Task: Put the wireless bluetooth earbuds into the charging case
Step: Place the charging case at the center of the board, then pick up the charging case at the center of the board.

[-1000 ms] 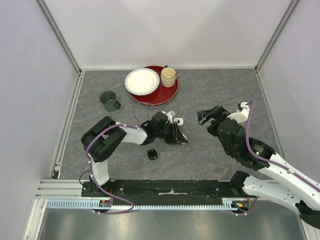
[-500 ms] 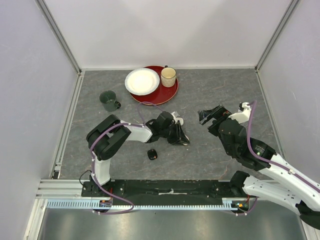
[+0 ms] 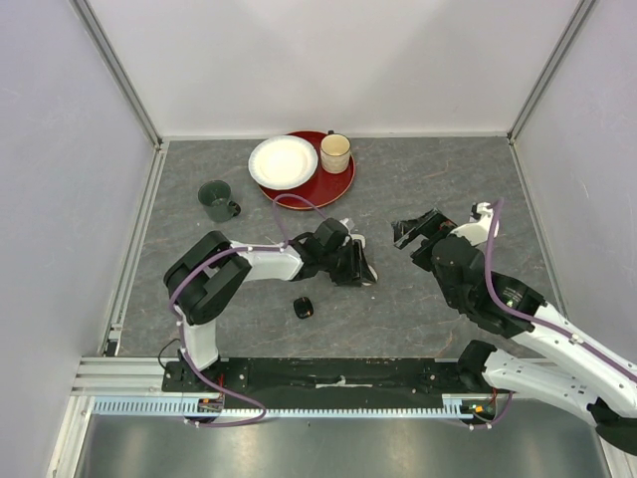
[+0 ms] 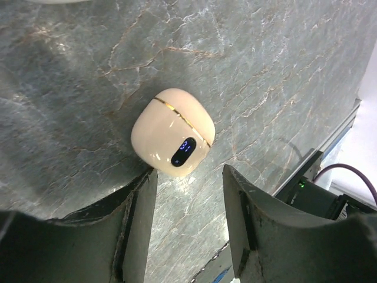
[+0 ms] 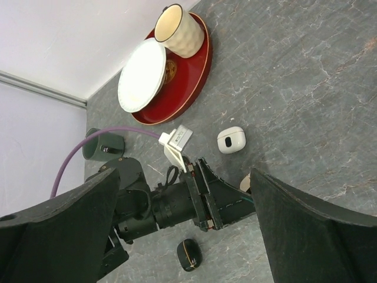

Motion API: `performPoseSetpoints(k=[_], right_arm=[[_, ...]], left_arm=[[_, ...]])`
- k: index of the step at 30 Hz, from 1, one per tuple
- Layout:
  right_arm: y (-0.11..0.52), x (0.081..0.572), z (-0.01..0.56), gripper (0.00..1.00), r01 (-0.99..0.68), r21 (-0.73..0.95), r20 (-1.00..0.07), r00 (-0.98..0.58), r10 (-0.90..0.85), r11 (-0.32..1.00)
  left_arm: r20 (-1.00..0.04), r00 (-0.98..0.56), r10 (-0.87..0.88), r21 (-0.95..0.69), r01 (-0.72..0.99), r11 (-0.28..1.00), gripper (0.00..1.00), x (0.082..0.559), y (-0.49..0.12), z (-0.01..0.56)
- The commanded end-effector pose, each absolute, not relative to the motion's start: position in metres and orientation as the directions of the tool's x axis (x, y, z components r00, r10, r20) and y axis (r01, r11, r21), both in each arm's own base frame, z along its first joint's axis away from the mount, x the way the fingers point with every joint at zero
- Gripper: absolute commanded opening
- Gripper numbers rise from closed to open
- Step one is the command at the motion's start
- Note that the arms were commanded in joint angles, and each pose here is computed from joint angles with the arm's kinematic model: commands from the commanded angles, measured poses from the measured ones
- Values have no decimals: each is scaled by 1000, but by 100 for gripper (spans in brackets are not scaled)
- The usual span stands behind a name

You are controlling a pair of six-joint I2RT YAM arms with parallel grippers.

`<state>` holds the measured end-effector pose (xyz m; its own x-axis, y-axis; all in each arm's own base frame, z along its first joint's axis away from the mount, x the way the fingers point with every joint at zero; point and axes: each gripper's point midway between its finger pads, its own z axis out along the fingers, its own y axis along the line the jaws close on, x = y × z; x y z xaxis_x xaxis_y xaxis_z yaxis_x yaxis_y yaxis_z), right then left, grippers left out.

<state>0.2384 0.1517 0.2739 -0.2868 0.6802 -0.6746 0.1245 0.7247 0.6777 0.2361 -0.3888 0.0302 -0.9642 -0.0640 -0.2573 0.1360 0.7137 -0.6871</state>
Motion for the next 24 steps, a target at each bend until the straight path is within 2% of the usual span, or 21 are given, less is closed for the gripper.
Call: performPoseSetpoints(k=[1, 7, 10, 15, 18, 21, 22, 24], right_arm=[[152, 239, 276, 98, 121, 665, -686, -289, 668, 737], [148, 242, 278, 98, 126, 645, -709, -270, 651, 754], [142, 242, 281, 98, 129, 634, -722, -253, 644, 762], [148, 246, 270, 98, 130, 600, -737, -294, 608, 789], [169, 248, 251, 98, 95, 558, -744, -382, 547, 825], [198, 249, 224, 98, 40, 522, -731, -495, 470, 852], [204, 248, 215, 98, 20, 505, -729, -526, 438, 863], [229, 246, 197, 98, -41, 497, -703, -604, 375, 867]], left_arm=[[-324, -946, -33, -604, 180, 776, 56, 238, -368, 28], [-371, -928, -46, -529, 170, 831, 57, 237, -341, 36], [-440, -895, -76, -517, 183, 836, 57, 238, -326, 62], [-639, -753, -156, -467, 219, 856, 60, 251, -284, 141], [-730, -650, -209, -427, 196, 883, 61, 257, -249, 179], [-769, -594, -238, -386, 133, 913, 68, 255, -212, 188], [-785, -557, -271, -403, 127, 906, 83, 251, -199, 202], [-803, -526, -280, -376, 83, 923, 85, 248, -173, 199]])
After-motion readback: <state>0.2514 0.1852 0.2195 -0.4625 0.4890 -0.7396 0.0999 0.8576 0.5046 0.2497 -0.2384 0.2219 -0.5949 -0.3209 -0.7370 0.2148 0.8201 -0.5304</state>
